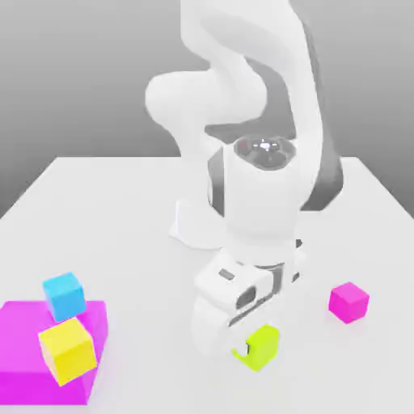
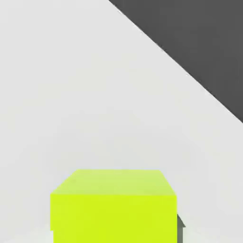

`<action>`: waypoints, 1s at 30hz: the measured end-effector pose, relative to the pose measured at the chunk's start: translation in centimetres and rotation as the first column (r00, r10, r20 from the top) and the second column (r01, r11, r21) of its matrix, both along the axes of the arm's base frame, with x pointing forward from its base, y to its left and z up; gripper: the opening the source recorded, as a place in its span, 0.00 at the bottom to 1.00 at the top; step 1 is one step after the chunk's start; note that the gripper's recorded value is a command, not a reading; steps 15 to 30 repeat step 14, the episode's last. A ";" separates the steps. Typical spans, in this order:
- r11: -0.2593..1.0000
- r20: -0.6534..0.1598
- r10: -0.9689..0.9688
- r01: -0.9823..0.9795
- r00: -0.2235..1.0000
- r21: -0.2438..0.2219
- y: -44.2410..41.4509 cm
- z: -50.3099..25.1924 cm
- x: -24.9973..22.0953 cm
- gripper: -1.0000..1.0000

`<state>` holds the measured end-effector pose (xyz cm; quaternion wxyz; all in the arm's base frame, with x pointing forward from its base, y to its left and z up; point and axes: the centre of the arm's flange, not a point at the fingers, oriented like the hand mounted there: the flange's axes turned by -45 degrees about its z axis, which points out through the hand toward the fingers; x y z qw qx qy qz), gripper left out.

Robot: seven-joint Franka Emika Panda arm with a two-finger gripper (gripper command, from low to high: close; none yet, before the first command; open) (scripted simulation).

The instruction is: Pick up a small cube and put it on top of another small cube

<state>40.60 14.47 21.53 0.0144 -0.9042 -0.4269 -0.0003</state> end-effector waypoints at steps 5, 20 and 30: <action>0.959 0.008 0.284 -0.284 0.959 -0.019 11.7 2.2 -11.6 0.00; 0.957 0.011 0.288 -0.287 0.958 -0.027 11.9 -3.6 -12.6 1.00; 0.957 0.011 0.288 -0.287 0.958 -0.027 11.9 -3.6 -12.6 1.00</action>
